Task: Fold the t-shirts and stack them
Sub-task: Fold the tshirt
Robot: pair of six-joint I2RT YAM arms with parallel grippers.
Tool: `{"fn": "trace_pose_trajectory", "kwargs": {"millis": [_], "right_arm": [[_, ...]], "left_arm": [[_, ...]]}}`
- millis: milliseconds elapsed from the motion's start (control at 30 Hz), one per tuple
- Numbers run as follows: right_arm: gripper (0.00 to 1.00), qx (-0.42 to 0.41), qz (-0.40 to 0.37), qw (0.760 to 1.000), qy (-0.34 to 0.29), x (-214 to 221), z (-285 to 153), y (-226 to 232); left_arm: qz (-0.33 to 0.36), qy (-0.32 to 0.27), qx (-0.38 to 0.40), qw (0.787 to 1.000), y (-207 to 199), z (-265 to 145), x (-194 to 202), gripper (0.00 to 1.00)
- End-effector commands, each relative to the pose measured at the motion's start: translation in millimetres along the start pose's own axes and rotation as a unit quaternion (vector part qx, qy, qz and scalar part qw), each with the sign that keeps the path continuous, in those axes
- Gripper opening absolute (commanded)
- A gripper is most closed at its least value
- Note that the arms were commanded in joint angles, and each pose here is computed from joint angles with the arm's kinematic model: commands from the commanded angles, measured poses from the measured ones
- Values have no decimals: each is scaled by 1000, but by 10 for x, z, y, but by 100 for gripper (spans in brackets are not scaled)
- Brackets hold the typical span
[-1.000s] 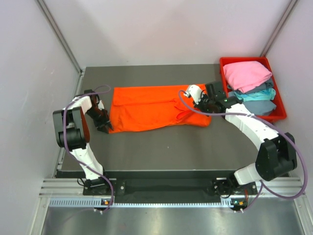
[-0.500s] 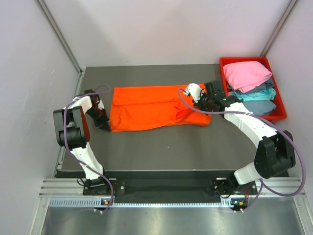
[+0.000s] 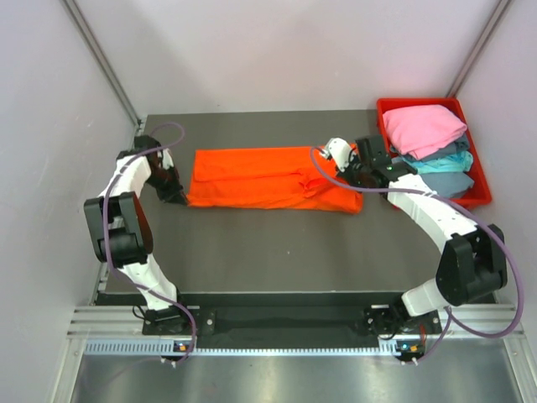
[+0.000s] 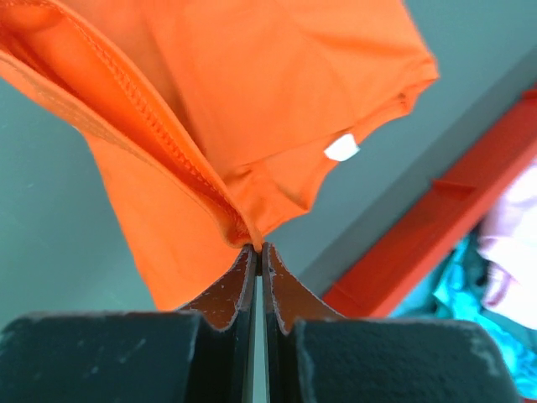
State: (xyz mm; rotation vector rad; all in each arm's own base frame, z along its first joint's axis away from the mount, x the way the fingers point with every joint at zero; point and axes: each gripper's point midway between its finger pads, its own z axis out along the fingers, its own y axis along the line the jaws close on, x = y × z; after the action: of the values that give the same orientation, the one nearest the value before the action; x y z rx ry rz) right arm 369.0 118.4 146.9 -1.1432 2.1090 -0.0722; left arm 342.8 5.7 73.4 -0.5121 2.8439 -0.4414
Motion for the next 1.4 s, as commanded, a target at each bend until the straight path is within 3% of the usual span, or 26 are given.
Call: {"fn": "trace_pose_trajectory", "kwargs": {"millis": [0,333,767,1367], "right_arm": [[0,71,15,996,-50,-367,-156,-448],[0,115,22,991,-59,-597,73,-785],[0,167,42,985,-20,-440,420,-1141],[0,157,45,987,-8,-470,1020,-1260]], "left_arm": [[40,-66,24,997,-201,-334,-377,0],[65,-92,19,993,-282,-271,-916,0],[130,-111,38,984,-658,-1,-1374,0],[128,-113,1,985,-576,199,-1473,0]]}}
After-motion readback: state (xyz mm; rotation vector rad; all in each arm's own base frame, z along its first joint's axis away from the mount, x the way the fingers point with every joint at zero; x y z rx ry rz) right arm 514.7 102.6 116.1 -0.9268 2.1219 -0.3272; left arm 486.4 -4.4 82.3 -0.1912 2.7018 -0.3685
